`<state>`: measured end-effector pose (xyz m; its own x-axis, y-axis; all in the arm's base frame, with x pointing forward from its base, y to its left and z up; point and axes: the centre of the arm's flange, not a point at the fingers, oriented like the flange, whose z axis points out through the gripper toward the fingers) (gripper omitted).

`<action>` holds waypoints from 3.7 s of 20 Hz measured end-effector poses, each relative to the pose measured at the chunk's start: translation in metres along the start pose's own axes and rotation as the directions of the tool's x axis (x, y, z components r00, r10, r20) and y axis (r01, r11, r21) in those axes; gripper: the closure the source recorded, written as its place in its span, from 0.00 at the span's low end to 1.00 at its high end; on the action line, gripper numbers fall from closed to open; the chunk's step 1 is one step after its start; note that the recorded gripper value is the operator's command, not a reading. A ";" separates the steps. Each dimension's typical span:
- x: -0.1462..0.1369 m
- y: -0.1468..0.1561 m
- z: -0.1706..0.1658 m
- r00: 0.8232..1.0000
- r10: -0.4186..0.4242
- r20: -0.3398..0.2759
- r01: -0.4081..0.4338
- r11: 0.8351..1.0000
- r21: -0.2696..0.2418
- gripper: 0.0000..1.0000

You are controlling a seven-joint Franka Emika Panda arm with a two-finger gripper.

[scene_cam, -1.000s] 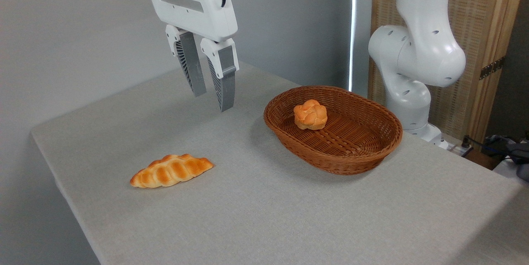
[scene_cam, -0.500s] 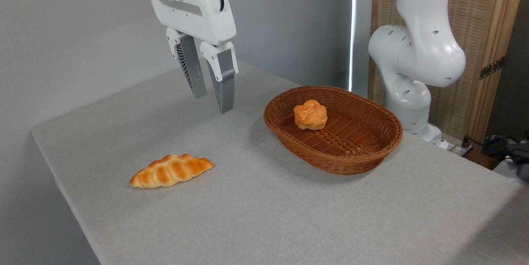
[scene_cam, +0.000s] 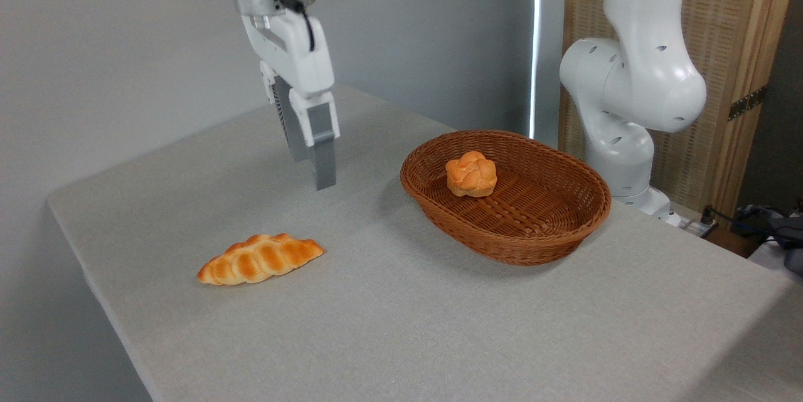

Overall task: Put bread into the basket
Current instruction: 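Lower the open gripper down onto the braided bread roll, then close the gripper around the middle of the braided roll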

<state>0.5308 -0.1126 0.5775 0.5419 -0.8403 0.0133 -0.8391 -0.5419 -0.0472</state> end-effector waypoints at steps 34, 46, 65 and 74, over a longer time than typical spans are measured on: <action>0.074 0.027 0.142 0.979 0.127 -0.161 -0.113 0.989 0.092 0.00; 0.083 0.028 0.163 0.975 0.178 -0.134 -0.163 0.980 0.117 0.00; 0.092 0.032 0.173 0.968 0.204 -0.146 -0.187 0.975 0.125 0.70; 0.092 0.032 0.173 0.968 0.205 -0.146 -0.188 0.974 0.125 0.70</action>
<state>0.5616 -0.2047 0.4042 0.3455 -0.9265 0.1489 -0.9134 -0.3685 -0.1730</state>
